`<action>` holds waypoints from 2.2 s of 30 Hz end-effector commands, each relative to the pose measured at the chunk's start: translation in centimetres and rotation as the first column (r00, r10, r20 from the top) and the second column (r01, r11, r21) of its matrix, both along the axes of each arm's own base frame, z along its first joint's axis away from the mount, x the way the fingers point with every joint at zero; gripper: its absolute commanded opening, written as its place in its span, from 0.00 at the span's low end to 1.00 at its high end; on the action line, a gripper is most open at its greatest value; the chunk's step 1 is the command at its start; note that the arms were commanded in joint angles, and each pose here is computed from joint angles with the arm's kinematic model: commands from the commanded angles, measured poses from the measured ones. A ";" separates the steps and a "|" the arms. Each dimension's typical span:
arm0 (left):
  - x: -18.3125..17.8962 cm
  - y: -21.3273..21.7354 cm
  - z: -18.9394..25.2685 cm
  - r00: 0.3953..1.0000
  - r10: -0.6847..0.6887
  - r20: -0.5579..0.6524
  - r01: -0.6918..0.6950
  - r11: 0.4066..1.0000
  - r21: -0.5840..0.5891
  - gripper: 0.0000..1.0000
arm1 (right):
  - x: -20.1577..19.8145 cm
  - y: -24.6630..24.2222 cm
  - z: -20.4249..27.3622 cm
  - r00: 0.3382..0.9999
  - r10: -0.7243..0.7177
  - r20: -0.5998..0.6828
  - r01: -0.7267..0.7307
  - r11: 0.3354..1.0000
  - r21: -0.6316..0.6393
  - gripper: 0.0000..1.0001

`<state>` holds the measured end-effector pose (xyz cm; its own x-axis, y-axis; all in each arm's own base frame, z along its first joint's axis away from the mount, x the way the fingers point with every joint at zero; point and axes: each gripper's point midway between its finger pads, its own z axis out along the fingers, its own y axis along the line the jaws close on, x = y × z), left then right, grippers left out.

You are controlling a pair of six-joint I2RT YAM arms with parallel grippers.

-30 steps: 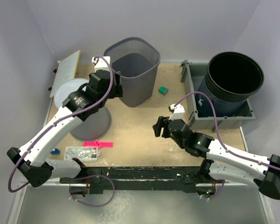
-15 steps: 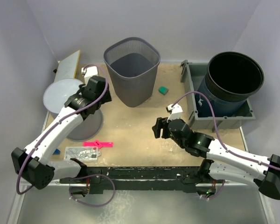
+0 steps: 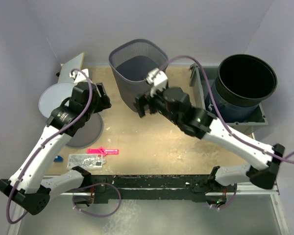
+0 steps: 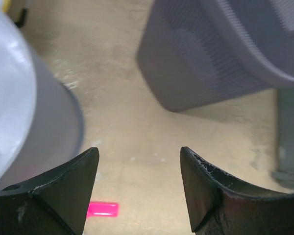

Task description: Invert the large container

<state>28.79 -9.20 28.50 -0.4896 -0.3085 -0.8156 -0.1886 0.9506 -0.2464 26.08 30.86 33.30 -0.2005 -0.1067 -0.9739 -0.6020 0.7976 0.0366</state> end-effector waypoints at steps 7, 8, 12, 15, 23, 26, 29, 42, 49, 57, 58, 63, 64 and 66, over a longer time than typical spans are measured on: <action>-2.9 -1.9 8.5 0.970 -0.126 0.210 0.167 0.968 -0.188 0.66 | 7.9 8.4 2.5 0.997 0.073 -0.015 -0.075 0.969 -0.235 0.96; -3.2 -1.6 8.8 0.970 -0.112 0.217 0.156 0.967 -0.199 0.66 | 8.6 8.8 2.2 0.998 0.064 -0.024 -0.068 0.966 -0.250 0.96; -4.8 -0.4 10.8 0.960 -0.066 0.272 0.136 0.959 -0.247 0.67 | 10.6 10.0 0.5 0.997 0.060 -0.043 -0.070 0.960 -0.272 0.94; -5.5 0.7 11.4 0.954 -0.033 0.297 0.110 0.963 -0.245 0.68 | 12.0 10.3 -0.5 0.994 0.078 -0.073 -0.094 0.966 -0.243 0.87; -5.3 -0.3 10.1 0.953 -0.078 0.292 0.154 0.957 -0.246 0.68 | 12.0 9.8 0.2 0.986 0.111 -0.126 -0.132 0.975 -0.178 0.30; -4.9 -0.8 10.1 0.951 -0.092 0.296 0.170 0.954 -0.246 0.67 | 10.5 9.5 2.0 0.981 0.146 -0.128 -0.161 0.980 -0.118 0.06; -4.1 -1.3 9.3 0.949 -0.102 0.298 0.178 0.954 -0.241 0.67 | 8.6 8.2 3.9 0.975 0.171 -0.141 -0.179 0.983 -0.050 0.00; -1.4 -7.5 7.7 0.913 -0.305 0.272 0.380 0.878 -0.291 0.66 | 0.4 -1.5 8.3 0.961 0.218 -0.170 -0.118 0.880 0.460 0.00; -0.6 -9.8 8.0 0.879 -0.377 0.290 0.460 0.830 -0.317 0.66 | -1.2 -6.2 2.9 0.959 0.063 -0.277 0.112 0.813 0.572 0.00; 1.2 -10.2 5.2 0.903 -0.386 0.190 0.426 0.861 -0.277 0.66 | -2.1 -9.4 -6.6 0.885 -0.090 -0.458 0.324 0.824 0.465 0.06; 1.4 -10.1 5.0 0.907 -0.378 0.184 0.417 0.867 -0.273 0.67 | -2.3 -9.5 -7.3 0.879 -0.095 -0.467 0.329 0.828 0.453 0.09; 2.3 -8.3 4.1 0.938 -0.291 0.186 0.329 0.916 -0.228 0.68 | -2.7 -10.0 -10.0 0.847 -0.127 -0.516 0.365 0.845 0.391 0.27; 2.4 -7.7 4.0 0.944 -0.270 0.190 0.307 0.928 -0.211 0.68 | -2.8 -10.1 -10.6 0.842 -0.132 -0.523 0.371 0.846 0.384 0.31; 2.3 -6.6 3.7 0.956 -0.236 0.173 0.266 0.948 -0.176 0.70 | -3.0 -10.3 -11.5 0.833 -0.138 -0.535 0.378 0.848 0.370 0.37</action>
<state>30.66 -18.13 30.63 -0.5509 -0.3451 -0.7599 0.1470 0.8562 -0.4954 23.43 21.18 22.99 -0.5928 0.4429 -0.6727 -0.2101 0.7213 0.6600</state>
